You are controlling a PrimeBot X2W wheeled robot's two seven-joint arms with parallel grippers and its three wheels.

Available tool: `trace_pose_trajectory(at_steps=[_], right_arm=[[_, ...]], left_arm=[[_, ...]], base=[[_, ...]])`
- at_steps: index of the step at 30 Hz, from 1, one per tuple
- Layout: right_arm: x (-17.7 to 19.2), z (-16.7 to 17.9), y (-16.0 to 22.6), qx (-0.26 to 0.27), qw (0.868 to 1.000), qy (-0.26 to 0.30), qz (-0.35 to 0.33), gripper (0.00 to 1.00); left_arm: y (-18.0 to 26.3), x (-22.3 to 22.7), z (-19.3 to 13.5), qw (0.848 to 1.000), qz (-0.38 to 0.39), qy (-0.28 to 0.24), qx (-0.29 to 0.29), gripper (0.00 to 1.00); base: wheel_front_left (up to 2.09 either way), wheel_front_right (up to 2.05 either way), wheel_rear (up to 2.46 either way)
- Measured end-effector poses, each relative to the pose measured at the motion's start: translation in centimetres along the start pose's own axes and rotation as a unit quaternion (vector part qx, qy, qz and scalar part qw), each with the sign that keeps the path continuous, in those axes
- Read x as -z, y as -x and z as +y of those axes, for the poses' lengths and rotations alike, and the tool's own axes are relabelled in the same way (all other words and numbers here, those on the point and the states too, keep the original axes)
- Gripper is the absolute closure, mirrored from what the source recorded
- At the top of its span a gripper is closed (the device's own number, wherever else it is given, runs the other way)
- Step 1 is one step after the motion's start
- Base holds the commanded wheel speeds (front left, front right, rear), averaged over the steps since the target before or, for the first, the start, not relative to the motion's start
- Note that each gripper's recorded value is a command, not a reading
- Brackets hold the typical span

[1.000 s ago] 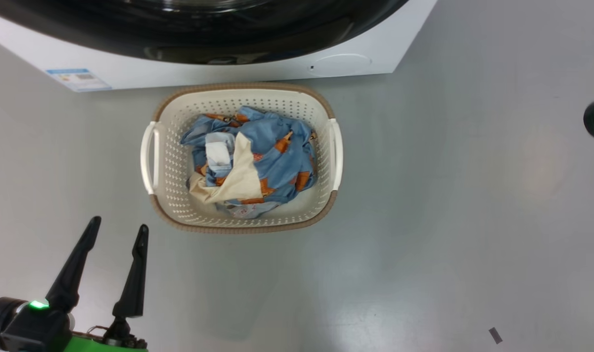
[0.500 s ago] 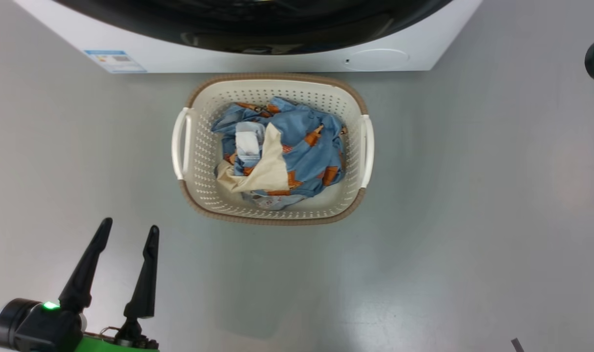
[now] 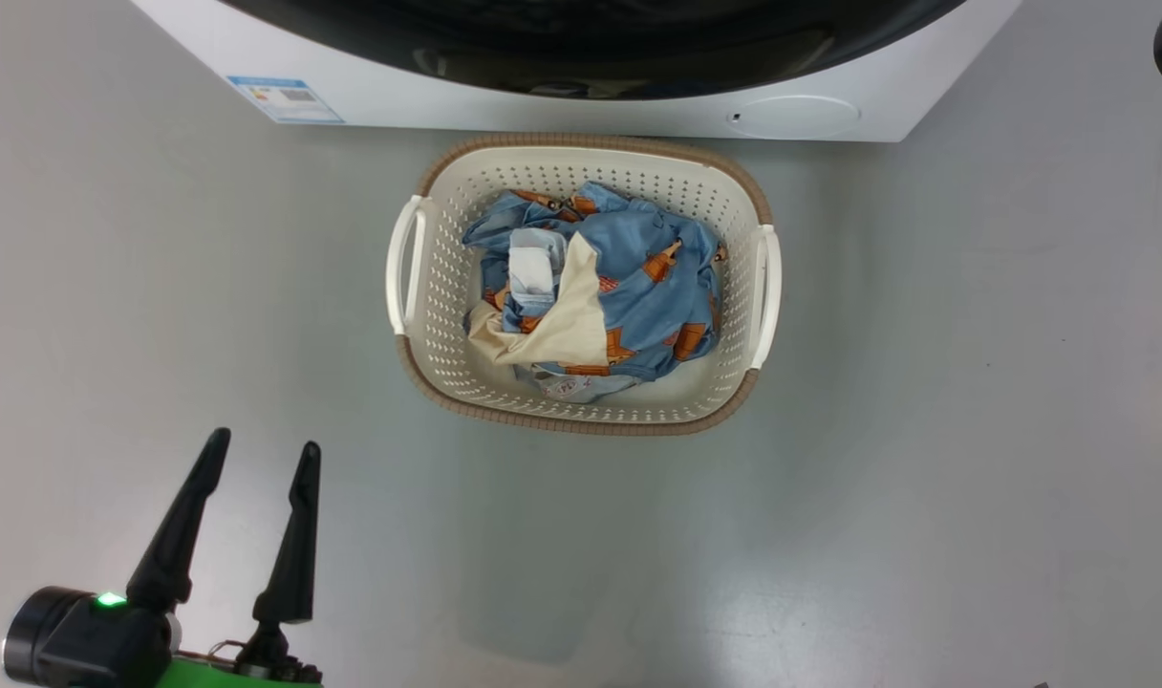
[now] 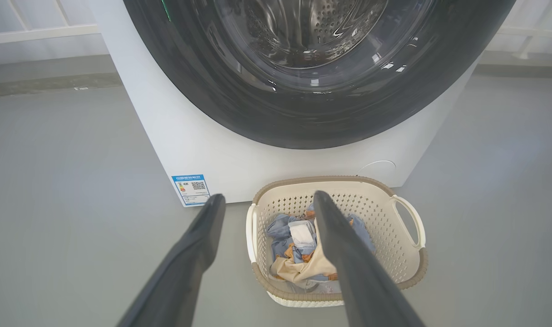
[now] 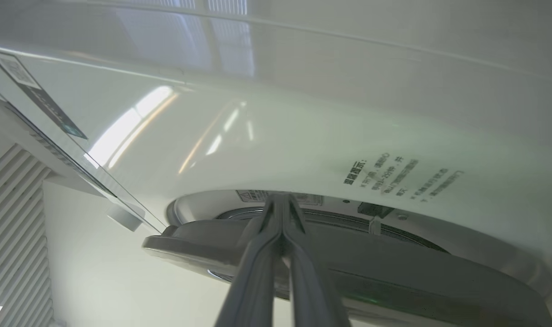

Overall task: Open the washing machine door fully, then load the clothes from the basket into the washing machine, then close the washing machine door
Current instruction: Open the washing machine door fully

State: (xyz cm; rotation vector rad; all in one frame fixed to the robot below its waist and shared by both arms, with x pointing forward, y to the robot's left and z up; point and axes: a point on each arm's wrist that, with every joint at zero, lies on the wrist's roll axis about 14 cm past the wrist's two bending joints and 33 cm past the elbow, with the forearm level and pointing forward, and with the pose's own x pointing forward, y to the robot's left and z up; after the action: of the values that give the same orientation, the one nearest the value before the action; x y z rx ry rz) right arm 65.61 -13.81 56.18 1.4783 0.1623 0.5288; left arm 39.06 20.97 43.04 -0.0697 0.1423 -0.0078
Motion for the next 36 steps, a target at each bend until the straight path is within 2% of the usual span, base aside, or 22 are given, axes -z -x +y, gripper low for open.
trace_pose_trajectory(at_steps=[19,36], right_arm=[[2.1,-0.6,-3.0,-0.008,0.999,0.008,0.040,1.00],[3.3,-1.4,-3.6,0.005,0.998,0.016,0.065,1.00]], left_arm=[[1.1,0.7,1.2,0.999,0.014,0.004,-0.033,0.00],[1.7,0.9,1.2,0.999,0.018,0.014,-0.043,0.00]], base=[[0.00,0.00,0.00],[0.00,0.00,0.00]])
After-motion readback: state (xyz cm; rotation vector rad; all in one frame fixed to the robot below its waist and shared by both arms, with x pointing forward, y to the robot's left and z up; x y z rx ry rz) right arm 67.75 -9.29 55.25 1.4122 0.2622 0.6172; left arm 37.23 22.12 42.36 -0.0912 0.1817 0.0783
